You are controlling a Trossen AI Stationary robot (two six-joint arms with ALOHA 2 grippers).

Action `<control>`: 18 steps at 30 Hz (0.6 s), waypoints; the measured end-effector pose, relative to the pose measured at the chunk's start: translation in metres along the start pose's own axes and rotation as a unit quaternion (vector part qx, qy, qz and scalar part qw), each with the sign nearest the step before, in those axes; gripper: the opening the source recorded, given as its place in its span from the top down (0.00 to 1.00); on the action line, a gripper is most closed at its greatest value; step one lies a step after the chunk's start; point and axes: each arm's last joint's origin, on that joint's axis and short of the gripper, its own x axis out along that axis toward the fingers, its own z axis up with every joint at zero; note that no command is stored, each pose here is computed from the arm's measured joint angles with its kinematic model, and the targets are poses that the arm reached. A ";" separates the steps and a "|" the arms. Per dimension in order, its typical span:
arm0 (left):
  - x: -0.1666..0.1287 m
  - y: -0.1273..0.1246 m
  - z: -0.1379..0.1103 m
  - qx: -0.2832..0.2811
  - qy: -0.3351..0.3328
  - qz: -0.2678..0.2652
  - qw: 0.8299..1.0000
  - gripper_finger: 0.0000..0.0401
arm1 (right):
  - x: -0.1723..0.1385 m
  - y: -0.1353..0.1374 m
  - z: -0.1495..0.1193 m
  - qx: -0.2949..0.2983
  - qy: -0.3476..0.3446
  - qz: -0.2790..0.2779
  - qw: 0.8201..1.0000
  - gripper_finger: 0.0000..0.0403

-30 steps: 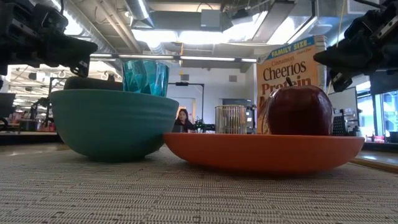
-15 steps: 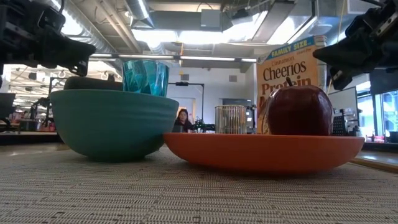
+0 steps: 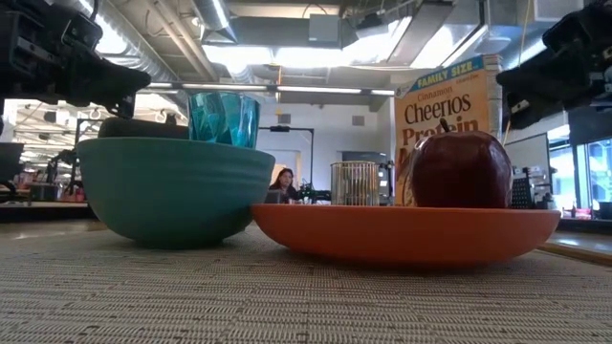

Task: Arrange a breakfast setting
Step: Return to Home Position

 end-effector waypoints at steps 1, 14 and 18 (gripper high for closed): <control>0.000 0.000 0.000 0.000 0.000 0.000 1.000 1.00 | -0.001 0.000 0.000 -0.008 -0.001 0.000 1.000 1.00; 0.000 0.000 0.000 0.000 0.000 0.000 1.000 1.00 | -0.008 0.000 0.008 -0.024 -0.049 -0.007 0.998 1.00; 0.000 0.000 0.000 0.000 0.000 0.000 1.000 1.00 | -0.008 0.000 0.004 -0.024 -0.029 -0.010 0.999 1.00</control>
